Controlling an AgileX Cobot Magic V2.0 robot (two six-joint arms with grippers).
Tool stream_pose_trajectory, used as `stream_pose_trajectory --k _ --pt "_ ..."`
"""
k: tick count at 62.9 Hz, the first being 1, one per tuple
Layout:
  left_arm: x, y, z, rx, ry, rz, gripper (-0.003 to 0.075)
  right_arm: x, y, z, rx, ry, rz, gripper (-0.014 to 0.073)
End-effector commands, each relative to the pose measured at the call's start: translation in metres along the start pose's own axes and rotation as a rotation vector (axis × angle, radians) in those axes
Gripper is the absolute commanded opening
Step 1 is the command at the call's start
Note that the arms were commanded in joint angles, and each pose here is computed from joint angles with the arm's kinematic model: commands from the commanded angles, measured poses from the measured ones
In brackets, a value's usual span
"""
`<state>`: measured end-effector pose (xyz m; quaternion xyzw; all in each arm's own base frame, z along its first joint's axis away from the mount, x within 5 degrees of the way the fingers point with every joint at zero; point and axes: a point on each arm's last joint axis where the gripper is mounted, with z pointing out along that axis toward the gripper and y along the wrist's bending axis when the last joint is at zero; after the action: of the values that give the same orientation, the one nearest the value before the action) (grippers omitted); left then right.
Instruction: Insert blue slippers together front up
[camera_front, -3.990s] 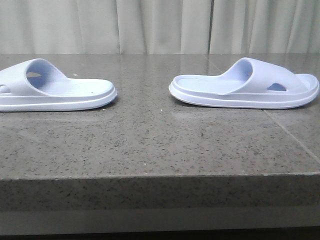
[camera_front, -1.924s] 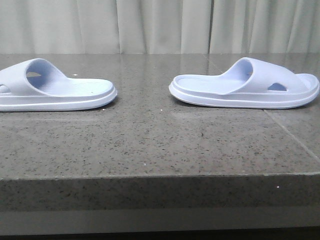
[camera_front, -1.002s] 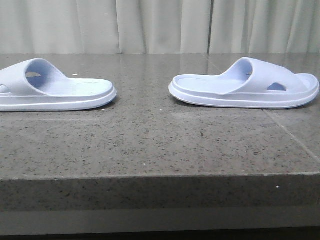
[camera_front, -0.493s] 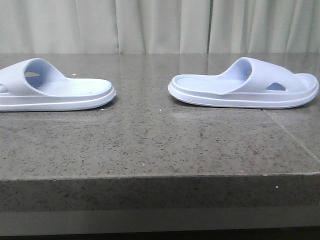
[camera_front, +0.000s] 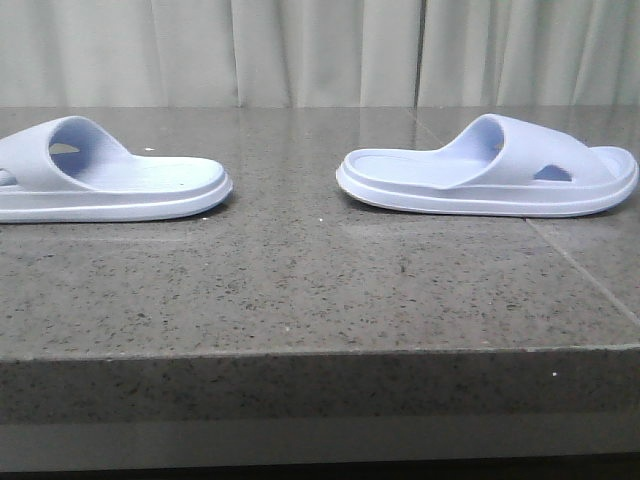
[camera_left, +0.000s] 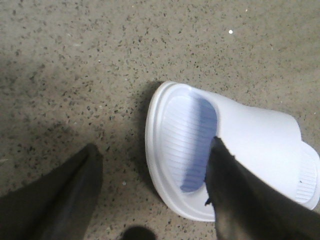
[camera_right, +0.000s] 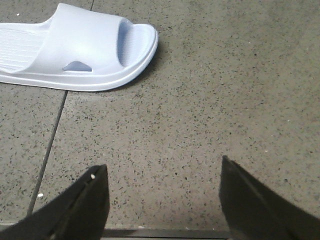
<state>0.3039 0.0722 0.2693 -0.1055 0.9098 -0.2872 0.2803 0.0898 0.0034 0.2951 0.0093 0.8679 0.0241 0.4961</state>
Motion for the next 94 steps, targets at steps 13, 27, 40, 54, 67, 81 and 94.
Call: stream_pose_trajectory --k 13,27,40,54,67,81,94 --pt "-0.014 0.001 0.008 0.08 -0.06 -0.028 0.0316 -0.015 0.0 -0.004 0.006 -0.089 -0.012 0.05" --pt "-0.013 0.004 0.024 0.11 -0.033 -0.029 0.0316 -0.015 0.0 -0.004 0.006 -0.089 -0.012 0.05" --pt "-0.009 -0.001 0.047 0.144 0.025 -0.024 0.0316 -0.015 0.0 -0.004 0.006 -0.089 -0.012 0.05" --pt "-0.001 -0.013 0.067 0.182 0.101 0.008 0.0315 -0.015 0.0 -0.004 0.006 -0.089 -0.012 0.05" --pt "0.002 -0.018 0.07 0.199 0.121 0.022 0.0289 -0.015 0.0 -0.004 0.006 -0.089 -0.012 0.05" --pt "0.002 -0.018 0.07 0.2 0.122 0.031 0.0018 -0.015 0.0 -0.004 0.006 -0.089 -0.012 0.05" --pt "-0.002 -0.029 0.061 0.252 0.11 0.055 -0.002 -0.015 0.0 -0.004 0.006 -0.089 -0.012 0.05"
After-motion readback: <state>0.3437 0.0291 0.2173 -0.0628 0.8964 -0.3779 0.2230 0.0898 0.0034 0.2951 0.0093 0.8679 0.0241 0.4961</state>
